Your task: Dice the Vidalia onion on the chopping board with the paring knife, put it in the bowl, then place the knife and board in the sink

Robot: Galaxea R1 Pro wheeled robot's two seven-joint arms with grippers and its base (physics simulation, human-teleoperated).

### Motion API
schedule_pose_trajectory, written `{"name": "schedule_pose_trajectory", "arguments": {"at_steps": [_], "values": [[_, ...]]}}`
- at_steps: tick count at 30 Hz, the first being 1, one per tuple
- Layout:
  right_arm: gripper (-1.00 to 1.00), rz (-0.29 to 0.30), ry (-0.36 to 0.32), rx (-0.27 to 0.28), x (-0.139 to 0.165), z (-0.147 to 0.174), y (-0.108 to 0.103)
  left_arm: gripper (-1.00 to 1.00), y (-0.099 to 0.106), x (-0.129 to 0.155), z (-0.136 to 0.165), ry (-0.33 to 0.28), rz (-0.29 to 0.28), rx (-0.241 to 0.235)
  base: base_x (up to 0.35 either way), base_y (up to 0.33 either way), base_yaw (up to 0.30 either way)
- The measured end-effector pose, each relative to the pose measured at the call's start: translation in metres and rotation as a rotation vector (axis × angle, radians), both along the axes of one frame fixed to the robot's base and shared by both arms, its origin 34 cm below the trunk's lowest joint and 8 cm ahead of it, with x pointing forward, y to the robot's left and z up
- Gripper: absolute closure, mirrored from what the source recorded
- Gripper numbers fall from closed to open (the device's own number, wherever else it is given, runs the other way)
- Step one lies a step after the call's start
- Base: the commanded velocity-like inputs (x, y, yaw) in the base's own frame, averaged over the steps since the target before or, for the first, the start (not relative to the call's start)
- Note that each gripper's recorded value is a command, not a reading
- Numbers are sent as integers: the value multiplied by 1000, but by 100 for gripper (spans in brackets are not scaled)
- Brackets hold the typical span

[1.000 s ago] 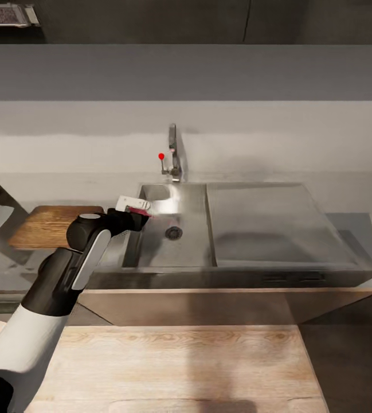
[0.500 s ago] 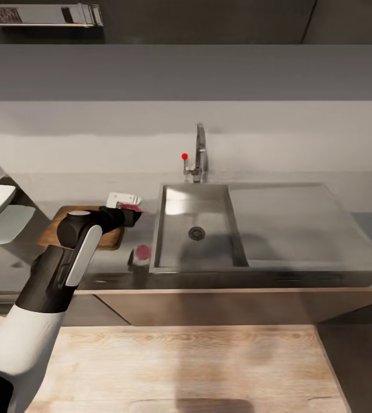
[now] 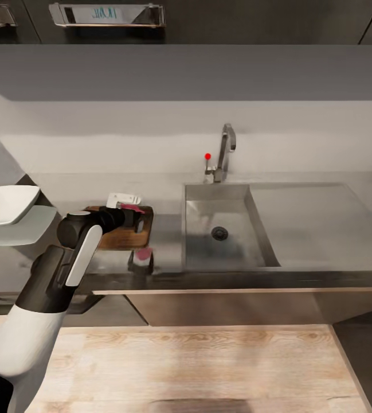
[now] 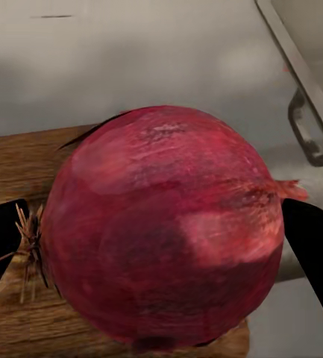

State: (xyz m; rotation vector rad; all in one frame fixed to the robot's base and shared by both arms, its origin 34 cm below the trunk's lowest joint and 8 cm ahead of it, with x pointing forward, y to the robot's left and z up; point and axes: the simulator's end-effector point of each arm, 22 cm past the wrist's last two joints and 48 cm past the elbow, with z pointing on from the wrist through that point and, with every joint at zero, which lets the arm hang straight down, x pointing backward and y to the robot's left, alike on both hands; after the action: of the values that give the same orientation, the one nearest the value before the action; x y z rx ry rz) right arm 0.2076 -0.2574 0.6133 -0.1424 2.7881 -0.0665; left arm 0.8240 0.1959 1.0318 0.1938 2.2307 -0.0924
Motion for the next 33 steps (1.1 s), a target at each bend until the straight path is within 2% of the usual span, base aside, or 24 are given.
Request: {"name": "schedule_pose_trajectory", "arguments": {"at_steps": [10, 33], "values": [[-100, 0, 0, 0, 0, 0, 0, 100, 0, -1, -2, 5, 1, 1, 0, 291, 0], [-100, -4, 14, -2, -5, -1, -1, 100, 0, -8, -24, 41, -1, 4, 21, 24, 0]]}}
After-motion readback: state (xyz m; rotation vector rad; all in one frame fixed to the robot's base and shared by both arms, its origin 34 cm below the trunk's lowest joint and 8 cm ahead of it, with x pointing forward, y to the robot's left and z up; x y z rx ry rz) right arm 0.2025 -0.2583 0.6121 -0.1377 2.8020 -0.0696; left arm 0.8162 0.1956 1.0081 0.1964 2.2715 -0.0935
